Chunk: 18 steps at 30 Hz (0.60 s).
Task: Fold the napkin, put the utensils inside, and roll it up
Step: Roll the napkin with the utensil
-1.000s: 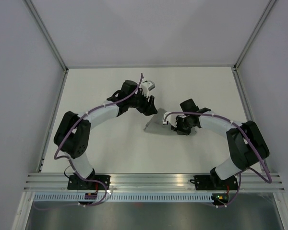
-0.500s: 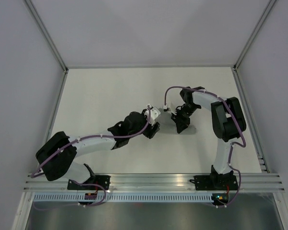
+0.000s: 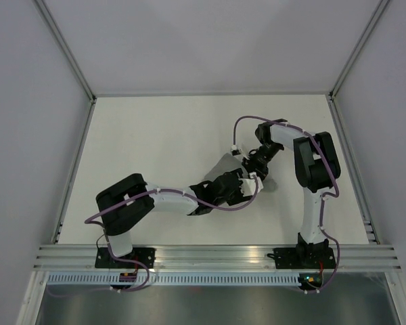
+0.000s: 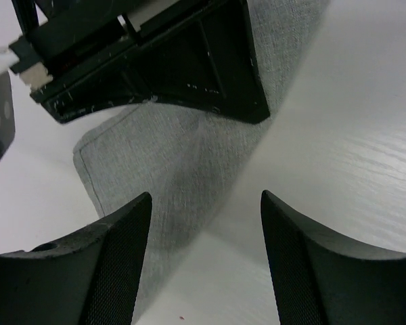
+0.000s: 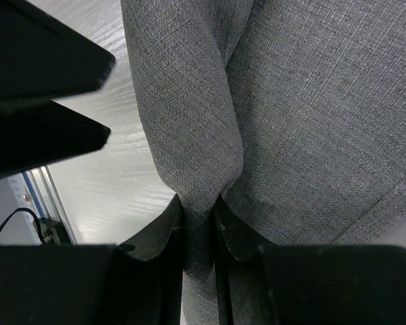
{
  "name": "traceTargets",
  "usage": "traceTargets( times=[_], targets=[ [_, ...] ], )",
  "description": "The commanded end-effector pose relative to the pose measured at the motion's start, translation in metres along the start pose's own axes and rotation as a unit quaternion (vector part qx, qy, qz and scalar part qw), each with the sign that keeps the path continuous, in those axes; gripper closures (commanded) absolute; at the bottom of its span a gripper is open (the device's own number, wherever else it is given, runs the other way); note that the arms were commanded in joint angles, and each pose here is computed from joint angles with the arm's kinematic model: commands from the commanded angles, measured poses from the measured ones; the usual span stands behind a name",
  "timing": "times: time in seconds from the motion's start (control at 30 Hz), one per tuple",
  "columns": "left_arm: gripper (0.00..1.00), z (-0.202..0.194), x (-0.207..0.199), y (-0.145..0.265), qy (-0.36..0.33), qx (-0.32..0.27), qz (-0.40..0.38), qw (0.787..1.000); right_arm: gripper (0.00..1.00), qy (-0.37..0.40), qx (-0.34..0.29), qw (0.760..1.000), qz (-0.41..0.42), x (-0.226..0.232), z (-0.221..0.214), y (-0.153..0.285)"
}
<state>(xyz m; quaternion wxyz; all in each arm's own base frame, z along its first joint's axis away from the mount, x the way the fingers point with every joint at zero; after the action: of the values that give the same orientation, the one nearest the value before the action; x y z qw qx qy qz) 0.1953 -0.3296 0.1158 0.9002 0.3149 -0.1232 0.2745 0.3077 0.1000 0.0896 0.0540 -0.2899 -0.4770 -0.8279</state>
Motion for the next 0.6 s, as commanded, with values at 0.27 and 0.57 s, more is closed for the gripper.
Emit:
traceTargets(
  times=[0.27,0.57],
  targets=[
    [0.30,0.004,-0.005,-0.032,-0.075,0.001,-0.012,0.997,0.86,-0.002,0.052,0.999,0.009,-0.022,-0.018,-0.025],
    [0.40,-0.007,-0.016,-0.042,-0.062,0.015,-0.043,0.997,0.86,-0.008,0.050,0.999,0.009,-0.024,-0.017,-0.025]
  ],
)
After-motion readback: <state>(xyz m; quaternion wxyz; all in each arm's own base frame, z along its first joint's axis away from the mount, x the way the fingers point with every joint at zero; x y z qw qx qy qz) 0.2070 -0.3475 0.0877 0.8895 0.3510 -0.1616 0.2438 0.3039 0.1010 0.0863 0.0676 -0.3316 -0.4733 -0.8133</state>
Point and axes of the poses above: each gripper's point midway between its finger pads, its own y axis back along the fingers, its own x axis along the line the jaws close on, z = x × y, the point moved 10 cm from there along y, back along the fingers, and after that the axes turned 2 degrees about y, right-handed, at the moved point
